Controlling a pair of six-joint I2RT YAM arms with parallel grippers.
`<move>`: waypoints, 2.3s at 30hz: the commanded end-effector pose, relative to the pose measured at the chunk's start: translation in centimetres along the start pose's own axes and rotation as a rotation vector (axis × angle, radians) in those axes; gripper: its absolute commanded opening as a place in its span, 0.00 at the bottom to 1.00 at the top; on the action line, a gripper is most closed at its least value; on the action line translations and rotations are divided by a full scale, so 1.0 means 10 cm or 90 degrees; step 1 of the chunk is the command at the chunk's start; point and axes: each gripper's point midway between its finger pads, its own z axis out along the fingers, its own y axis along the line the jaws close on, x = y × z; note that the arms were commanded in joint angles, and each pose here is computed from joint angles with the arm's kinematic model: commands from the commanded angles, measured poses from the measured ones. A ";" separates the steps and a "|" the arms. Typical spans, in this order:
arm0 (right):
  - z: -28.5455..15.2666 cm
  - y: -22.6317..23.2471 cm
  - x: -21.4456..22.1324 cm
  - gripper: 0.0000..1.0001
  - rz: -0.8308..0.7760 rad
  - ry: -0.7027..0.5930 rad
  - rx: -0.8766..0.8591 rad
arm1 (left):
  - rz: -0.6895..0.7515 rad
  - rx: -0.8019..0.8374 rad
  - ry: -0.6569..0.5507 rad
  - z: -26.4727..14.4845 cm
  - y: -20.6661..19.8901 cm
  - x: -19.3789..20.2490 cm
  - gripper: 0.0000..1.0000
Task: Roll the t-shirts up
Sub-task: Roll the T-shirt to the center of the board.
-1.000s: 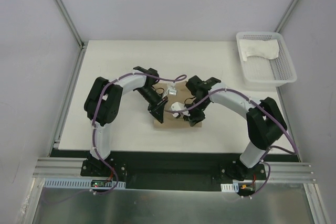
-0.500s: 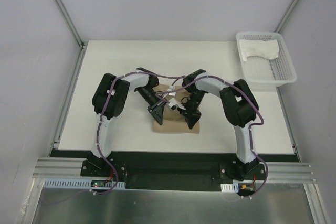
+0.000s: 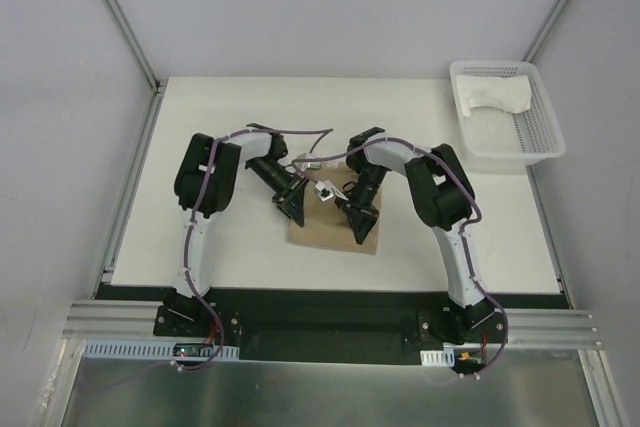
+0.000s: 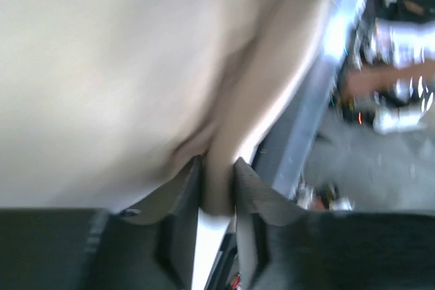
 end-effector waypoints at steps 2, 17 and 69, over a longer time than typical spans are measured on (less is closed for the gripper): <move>-0.05 0.41 0.33 0.03 0.192 0.116 -0.135 | 0.007 -0.133 -0.220 -0.95 0.12 -0.26 0.33; 0.00 0.13 0.34 0.02 0.331 0.153 -0.113 | 0.774 -0.459 -0.086 -0.41 -0.60 0.21 0.50; -1.58 0.32 0.51 0.49 0.246 -0.267 0.373 | 0.516 -0.117 0.218 0.61 -0.37 0.83 0.00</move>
